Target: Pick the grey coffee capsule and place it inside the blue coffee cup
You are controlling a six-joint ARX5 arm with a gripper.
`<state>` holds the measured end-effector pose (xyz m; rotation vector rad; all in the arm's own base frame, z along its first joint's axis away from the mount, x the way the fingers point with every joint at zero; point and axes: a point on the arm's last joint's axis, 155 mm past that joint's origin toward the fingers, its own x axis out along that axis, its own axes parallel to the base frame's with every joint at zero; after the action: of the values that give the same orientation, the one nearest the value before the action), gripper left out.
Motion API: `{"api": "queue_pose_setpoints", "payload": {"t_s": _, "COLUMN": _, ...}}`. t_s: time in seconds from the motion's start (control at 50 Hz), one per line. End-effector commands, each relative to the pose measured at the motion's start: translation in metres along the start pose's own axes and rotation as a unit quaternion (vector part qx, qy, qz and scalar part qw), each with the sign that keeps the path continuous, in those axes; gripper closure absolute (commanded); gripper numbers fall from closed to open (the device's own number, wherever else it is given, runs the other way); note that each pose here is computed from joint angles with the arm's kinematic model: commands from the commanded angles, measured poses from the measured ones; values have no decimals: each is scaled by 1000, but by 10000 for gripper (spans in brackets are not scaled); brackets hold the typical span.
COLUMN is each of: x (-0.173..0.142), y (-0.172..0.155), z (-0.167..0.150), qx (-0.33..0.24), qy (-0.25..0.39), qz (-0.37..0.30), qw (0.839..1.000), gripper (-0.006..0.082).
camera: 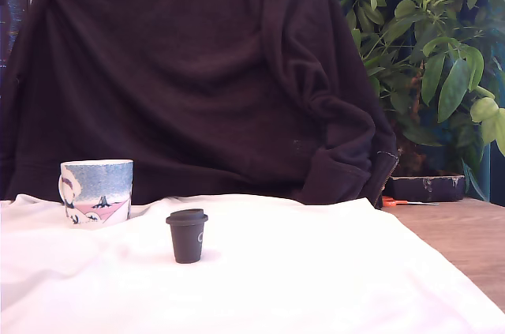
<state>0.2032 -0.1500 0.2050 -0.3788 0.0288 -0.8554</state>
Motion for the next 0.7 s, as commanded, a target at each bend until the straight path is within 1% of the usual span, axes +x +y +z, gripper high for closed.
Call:
{"api": "queue_pose_setpoints", "payload": {"t_s": 0.0, "x": 4, "y": -4, "z": -12, "qx": 12, "qy": 20, "qz": -15, "qw": 1000, "gripper": 786}}
{"api": "queue_pose_setpoints", "payload": {"t_s": 0.14, "x": 13, "y": -11, "z": -41, "qx": 33, "qy": 72, "qz": -44, "qw": 996, "gripper": 786}}
{"api": "queue_pose_setpoints", "payload": {"t_s": 0.16, "x": 14, "y": -12, "z": -46, "qx": 29, "qy": 80, "qz": -46, "qw": 995, "gripper": 786}}
{"api": "queue_pose_setpoints", "payload": {"t_s": 0.22, "x": 17, "y": -13, "z": -58, "qx": 53, "qy": 99, "qz": -54, "qw": 992, "gripper": 786}}
{"api": "queue_pose_setpoints", "payload": {"t_s": 0.26, "x": 19, "y": -12, "z": -64, "qx": 55, "qy": 109, "qz": -53, "qw": 991, "gripper": 786}}
{"api": "queue_pose_setpoints", "payload": {"t_s": 0.32, "x": 23, "y": -11, "z": -71, "qx": 79, "qy": 118, "qz": -53, "qw": 988, "gripper": 785}}
{"api": "queue_pose_setpoints", "payload": {"t_s": 0.36, "x": 26, "y": -10, "z": -75, "qx": 84, "qy": 122, "qz": -50, "qw": 988, "gripper": 758}}
{"api": "queue_pose_setpoints", "payload": {"t_s": 0.38, "x": 28, "y": -9, "z": -76, "qx": 95, "qy": 123, "qz": -50, "qw": 987, "gripper": 718}}
{"api": "queue_pose_setpoints", "payload": {"t_s": 0.4, "x": 29, "y": -9, "z": -78, "qx": 105, "qy": 125, "qz": -50, "qw": 985, "gripper": 660}}
{"api": "queue_pose_setpoints", "payload": {"t_s": 0.48, "x": 35, "y": -7, "z": -84, "qx": 142, "qy": 130, "qz": -46, "qw": 980, "gripper": 394}}
{"api": "queue_pose_setpoints", "payload": {"t_s": 0.52, "x": 38, "y": -4, "z": -86, "qx": 150, "qy": 133, "qz": -40, "qw": 979, "gripper": 301}}
{"api": "queue_pose_setpoints", "payload": {"t_s": 0.56, "x": 41, "y": 0, "z": -88, "qx": 150, "qy": 136, "qz": -28, "qw": 979, "gripper": 244}}
{"api": "queue_pose_setpoints", "payload": {"t_s": 0.6, "x": 44, "y": 3, "z": -91, "qx": 149, "qy": 142, "qz": -19, "qw": 978, "gripper": 213}}
{"api": "queue_pose_setpoints", "payload": {"t_s": 0.68, "x": 50, "y": 8, "z": -96, "qx": 135, "qy": 153, "qz": -5, "qw": 979, "gripper": 210}}
